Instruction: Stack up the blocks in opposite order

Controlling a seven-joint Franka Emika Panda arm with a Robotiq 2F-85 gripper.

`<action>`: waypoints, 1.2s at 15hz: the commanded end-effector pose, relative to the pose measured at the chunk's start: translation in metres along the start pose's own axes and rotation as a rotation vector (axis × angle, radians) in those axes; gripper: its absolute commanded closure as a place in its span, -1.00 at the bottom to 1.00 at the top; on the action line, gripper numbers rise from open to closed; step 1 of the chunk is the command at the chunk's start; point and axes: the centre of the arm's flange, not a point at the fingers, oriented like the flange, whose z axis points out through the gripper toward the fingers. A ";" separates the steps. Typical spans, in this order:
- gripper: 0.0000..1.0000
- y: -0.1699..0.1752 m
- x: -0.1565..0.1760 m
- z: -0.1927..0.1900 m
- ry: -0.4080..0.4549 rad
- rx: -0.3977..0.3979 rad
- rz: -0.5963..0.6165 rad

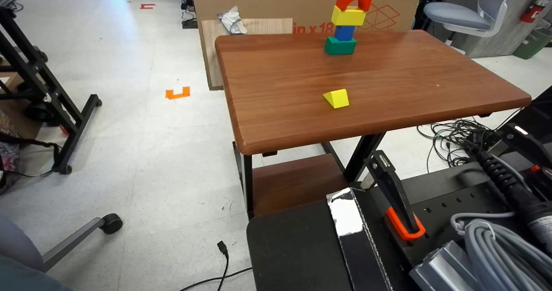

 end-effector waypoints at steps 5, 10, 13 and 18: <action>-1.00 0.000 0.000 0.000 0.000 0.000 0.000; -1.00 0.000 0.000 0.000 0.000 0.000 0.000; -1.00 0.000 0.000 0.001 -0.002 0.000 0.000; -1.00 -0.003 0.004 0.000 -0.007 -0.002 0.011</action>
